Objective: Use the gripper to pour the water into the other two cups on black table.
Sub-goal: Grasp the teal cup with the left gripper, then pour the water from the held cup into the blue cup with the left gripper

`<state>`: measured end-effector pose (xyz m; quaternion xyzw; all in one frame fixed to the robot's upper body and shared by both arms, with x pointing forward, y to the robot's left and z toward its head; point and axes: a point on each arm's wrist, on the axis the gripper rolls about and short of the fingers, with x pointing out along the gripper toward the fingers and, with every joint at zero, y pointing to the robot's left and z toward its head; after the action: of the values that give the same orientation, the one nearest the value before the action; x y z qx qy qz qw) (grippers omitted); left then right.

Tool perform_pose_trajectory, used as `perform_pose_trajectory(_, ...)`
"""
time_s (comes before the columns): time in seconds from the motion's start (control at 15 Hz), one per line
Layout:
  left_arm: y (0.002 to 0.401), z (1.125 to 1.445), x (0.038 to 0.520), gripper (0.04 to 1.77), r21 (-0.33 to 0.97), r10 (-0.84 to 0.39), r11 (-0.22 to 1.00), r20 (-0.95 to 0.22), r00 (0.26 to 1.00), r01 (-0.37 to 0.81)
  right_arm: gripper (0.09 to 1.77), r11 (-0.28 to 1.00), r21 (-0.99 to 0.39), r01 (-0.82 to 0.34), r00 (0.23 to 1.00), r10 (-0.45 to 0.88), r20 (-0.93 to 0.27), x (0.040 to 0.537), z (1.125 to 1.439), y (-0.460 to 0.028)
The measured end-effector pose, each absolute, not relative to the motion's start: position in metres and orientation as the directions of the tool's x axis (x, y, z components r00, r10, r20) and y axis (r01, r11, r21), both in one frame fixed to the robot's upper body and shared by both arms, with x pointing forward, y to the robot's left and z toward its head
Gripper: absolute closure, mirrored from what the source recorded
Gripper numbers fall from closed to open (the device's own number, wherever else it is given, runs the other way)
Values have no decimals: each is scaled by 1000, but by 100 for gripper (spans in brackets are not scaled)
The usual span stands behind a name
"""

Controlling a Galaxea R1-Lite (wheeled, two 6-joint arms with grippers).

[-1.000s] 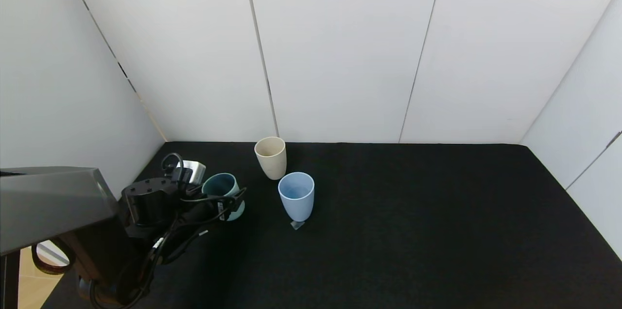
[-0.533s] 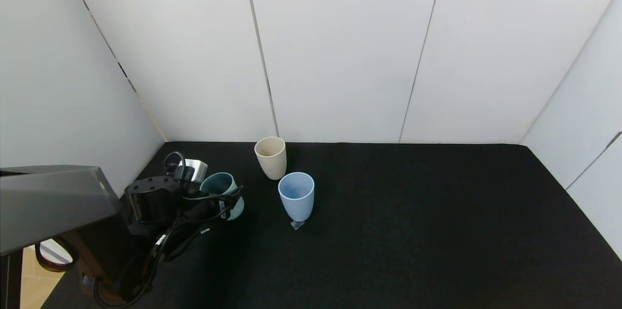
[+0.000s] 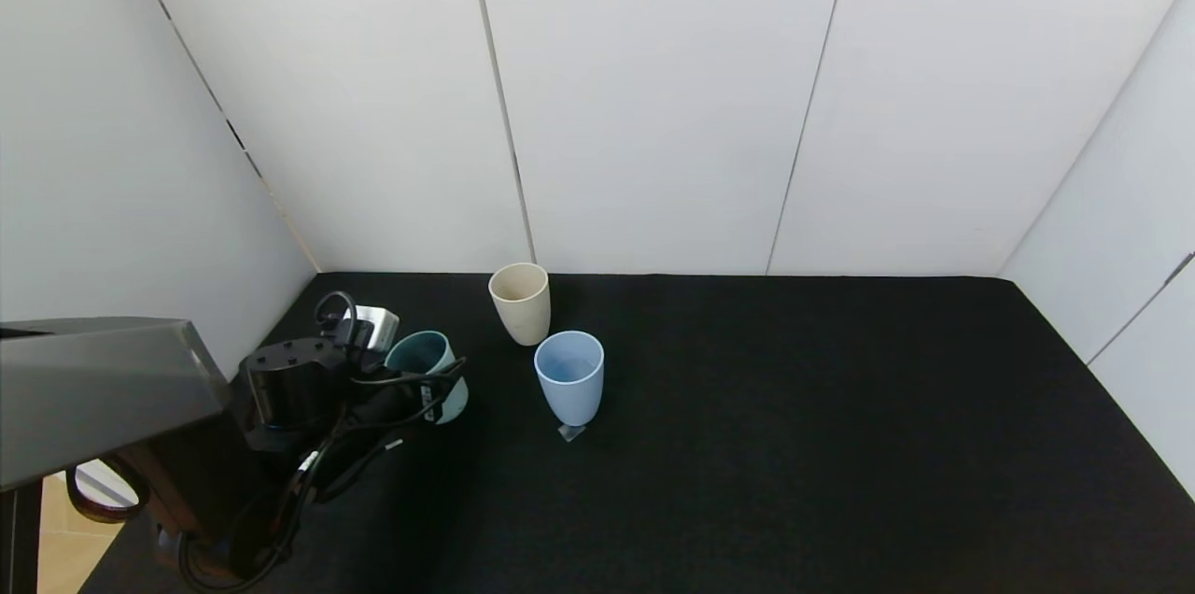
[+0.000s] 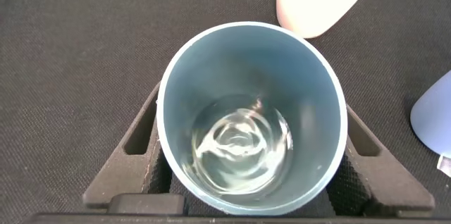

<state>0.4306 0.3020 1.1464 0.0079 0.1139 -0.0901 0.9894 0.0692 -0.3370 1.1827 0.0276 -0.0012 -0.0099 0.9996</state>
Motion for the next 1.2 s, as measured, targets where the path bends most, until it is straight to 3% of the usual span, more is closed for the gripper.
perform_pose_trajectory(0.27, 303, 1158, 428, 63, -11, -176, 984, -287, 942, 180, 15, 998, 55, 20, 1000, -20, 2, 69, 1183, -337)
perform_pose_trajectory(0.53, 303, 1190, 428, 63, 20, -174, 982, -293, 940, 188, 15, 998, 55, 19, 1000, -19, 2, 69, 1183, -337)
perform_pose_trajectory(1.2, 282, 1245, 422, 63, 251, -222, 922, -284, 933, 296, 15, 998, 55, 20, 1000, -20, 2, 69, 1183, -337)
